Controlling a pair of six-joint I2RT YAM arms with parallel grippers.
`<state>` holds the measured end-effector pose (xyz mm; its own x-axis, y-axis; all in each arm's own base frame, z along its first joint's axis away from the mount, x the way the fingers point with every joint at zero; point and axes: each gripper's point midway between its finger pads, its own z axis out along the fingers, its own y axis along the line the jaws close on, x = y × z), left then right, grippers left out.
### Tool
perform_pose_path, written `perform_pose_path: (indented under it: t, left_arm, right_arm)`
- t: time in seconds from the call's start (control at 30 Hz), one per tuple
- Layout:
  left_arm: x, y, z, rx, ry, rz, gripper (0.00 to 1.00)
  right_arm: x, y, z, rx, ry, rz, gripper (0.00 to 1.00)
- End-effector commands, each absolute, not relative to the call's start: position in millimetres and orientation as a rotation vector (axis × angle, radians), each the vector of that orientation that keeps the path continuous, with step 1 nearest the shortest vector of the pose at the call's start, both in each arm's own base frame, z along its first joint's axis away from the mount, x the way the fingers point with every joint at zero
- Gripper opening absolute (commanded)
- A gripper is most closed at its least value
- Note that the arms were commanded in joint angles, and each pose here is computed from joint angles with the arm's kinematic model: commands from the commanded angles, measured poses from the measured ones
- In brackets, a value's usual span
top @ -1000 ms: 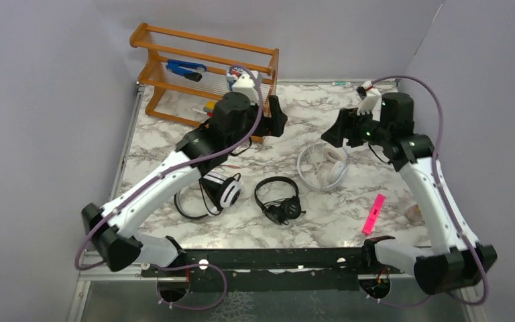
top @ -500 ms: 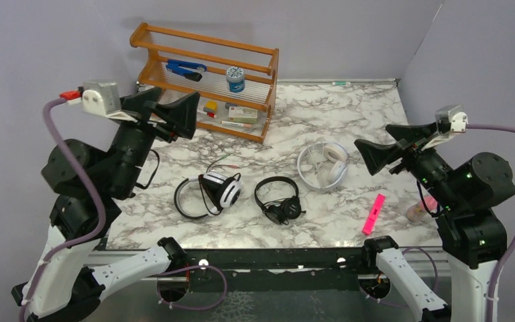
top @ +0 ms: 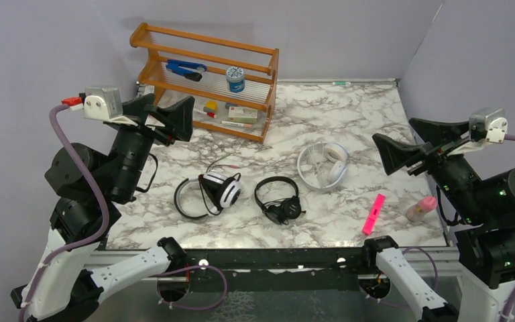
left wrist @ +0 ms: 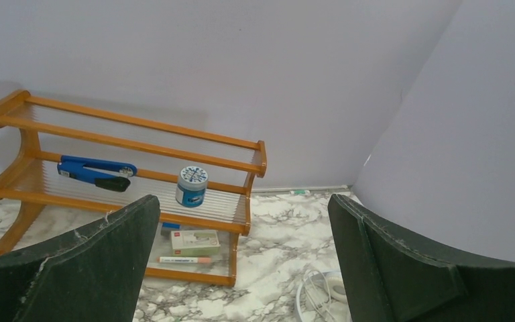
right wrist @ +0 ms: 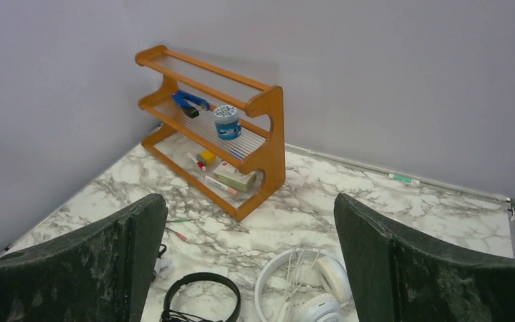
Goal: Wrap the headphones
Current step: Reset both arms
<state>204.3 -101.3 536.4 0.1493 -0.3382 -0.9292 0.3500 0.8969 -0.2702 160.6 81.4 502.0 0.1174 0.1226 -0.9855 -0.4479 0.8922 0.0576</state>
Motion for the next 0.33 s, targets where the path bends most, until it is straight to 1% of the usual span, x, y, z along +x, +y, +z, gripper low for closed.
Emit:
perform_pose_path:
  t: [0.0,0.3]
  left_arm:
    - [199,-89,538,-0.022,1.308,-0.486,0.99]
    - [196,-95,541,-0.015,1.293,-0.532,0.99]
  right_arm:
    - [167,75,502,-0.253,1.432,0.387,1.0]
    - [152,61,512,-0.193,1.409,0.345,1.0]
